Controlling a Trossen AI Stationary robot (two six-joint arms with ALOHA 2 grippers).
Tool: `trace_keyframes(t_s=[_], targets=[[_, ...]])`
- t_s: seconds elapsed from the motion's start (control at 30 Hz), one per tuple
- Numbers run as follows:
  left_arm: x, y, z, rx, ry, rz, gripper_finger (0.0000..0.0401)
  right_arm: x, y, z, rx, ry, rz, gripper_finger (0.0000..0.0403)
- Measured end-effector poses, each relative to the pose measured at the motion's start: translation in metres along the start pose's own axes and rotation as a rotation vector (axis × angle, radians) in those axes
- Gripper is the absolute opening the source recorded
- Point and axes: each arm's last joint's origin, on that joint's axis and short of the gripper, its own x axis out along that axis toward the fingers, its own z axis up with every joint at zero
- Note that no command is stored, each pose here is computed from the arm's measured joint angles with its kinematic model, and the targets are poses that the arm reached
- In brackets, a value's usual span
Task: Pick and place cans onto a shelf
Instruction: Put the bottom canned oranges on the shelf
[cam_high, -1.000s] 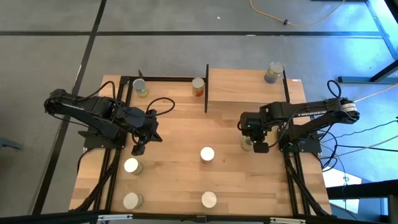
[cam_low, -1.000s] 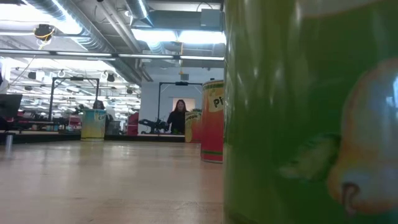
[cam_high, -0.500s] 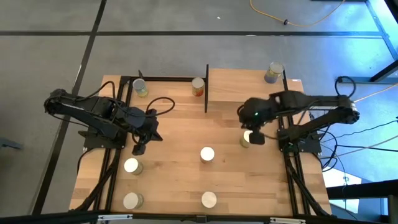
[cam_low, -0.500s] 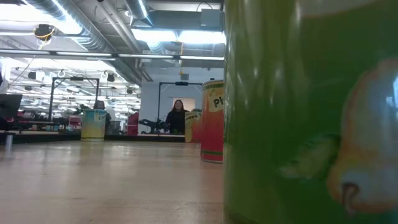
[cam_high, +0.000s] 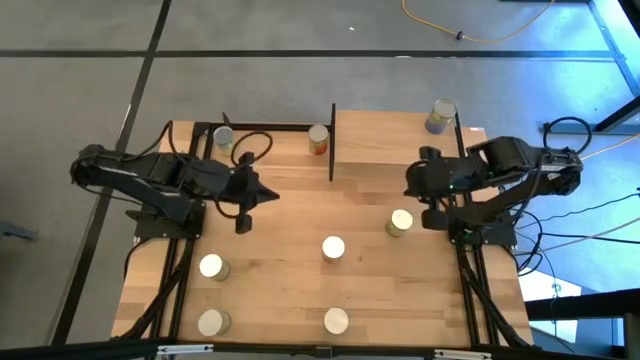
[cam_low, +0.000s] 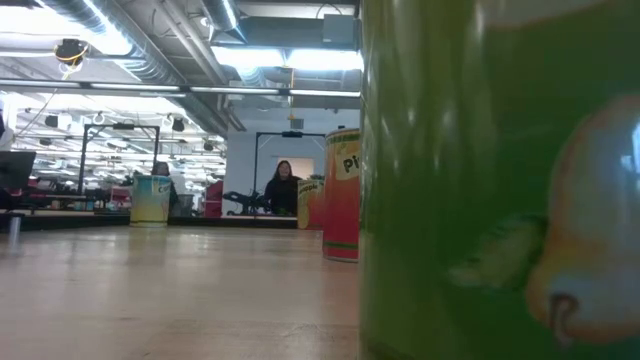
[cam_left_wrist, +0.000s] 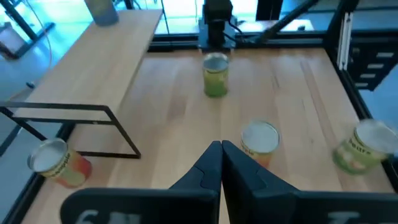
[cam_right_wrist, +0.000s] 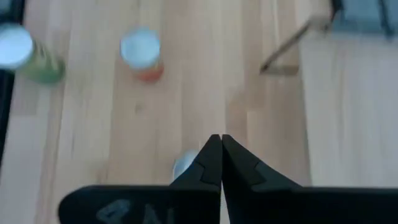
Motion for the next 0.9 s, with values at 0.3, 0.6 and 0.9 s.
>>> trace_keyframes(t_s=[0.3,0.6,0.9], targets=[[0.001,0.01,0.003,-0.125,-0.039,0.152,0.0,-0.004,0.001,-0.015,0.061,0.123,0.107,0.0057],[0.001,0.01,0.003,-0.155,-0.043,0.158,0.0,0.014,0.004,-0.022,-0.258,0.18,0.145,0.0116],[0.001,0.01,0.003,-0.18,-0.043,0.149,0.0,0.096,0.019,-0.059,-0.385,0.386,0.306,0.0103]])
